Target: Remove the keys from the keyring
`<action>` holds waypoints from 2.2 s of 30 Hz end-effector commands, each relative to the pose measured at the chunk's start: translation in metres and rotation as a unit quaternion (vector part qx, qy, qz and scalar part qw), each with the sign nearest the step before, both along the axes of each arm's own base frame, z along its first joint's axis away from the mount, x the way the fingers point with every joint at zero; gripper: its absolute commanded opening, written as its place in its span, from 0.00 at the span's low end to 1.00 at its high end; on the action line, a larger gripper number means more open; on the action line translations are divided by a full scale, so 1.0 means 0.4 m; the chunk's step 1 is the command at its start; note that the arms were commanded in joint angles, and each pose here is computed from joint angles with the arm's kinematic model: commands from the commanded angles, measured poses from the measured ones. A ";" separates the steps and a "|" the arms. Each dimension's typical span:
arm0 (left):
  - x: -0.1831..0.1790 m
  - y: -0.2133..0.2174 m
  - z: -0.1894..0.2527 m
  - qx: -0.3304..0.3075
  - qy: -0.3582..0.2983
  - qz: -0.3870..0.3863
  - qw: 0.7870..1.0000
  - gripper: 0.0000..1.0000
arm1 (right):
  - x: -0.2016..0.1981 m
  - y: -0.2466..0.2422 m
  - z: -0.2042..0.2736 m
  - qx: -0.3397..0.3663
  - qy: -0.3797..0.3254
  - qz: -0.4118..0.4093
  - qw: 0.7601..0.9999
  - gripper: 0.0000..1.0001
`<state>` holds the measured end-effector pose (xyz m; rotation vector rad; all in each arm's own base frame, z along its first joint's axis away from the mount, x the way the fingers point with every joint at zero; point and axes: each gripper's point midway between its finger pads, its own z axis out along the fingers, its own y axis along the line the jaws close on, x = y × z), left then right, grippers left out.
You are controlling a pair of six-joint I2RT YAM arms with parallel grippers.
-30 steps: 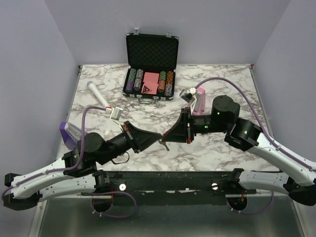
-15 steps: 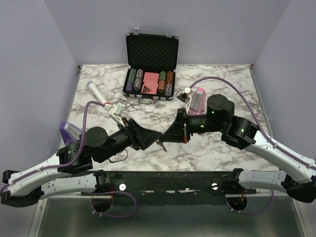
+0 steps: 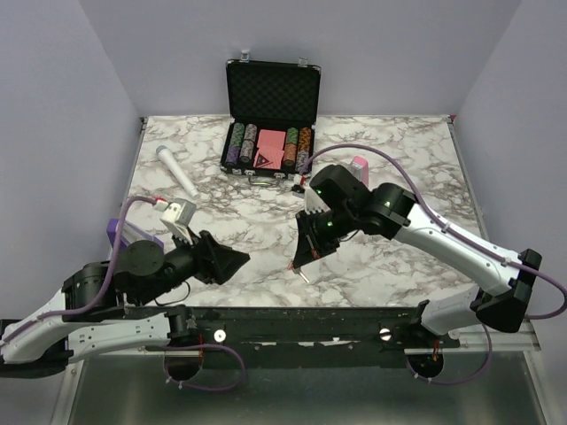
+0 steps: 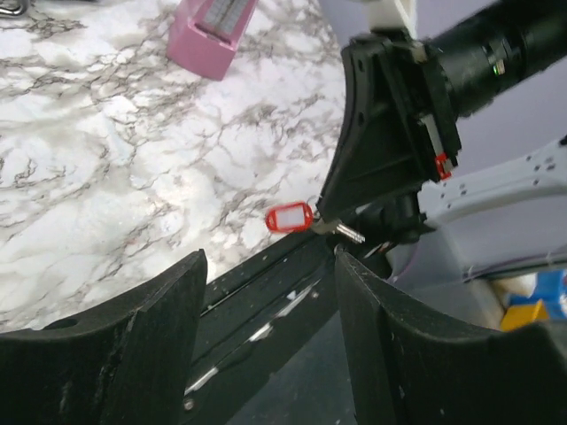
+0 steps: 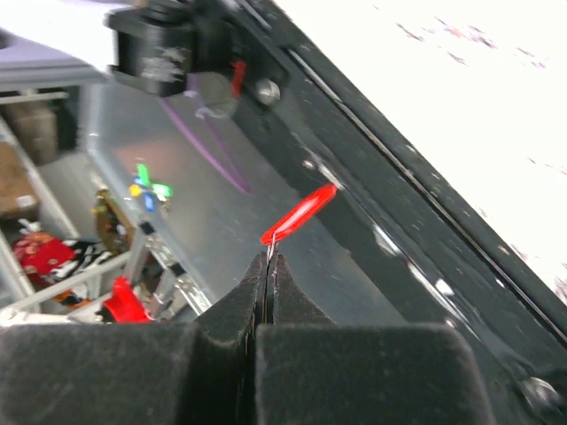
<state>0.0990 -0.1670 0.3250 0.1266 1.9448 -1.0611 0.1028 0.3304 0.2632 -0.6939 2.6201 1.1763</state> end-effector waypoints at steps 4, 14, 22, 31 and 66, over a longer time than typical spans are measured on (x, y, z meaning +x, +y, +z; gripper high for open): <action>-0.059 -0.089 -0.047 0.118 -0.049 -0.152 0.980 0.65 | 0.002 -0.094 -0.075 -0.126 -0.026 0.037 0.991 0.01; -0.151 -0.167 0.129 -0.017 -0.168 -0.311 0.935 0.54 | -0.102 -0.020 0.181 0.168 -0.124 0.191 0.959 0.01; -0.154 -0.200 0.209 -0.022 -0.169 -0.358 0.918 0.48 | -0.133 -0.028 0.296 0.241 -0.165 0.218 0.931 0.01; -0.170 -0.249 0.212 -0.006 -0.134 -0.430 0.893 0.32 | -0.146 -0.038 0.325 0.251 -0.170 0.228 0.925 0.01; -0.136 -0.286 0.201 0.003 -0.096 -0.425 0.900 0.33 | -0.152 -0.054 0.357 0.266 -0.195 0.225 0.917 0.01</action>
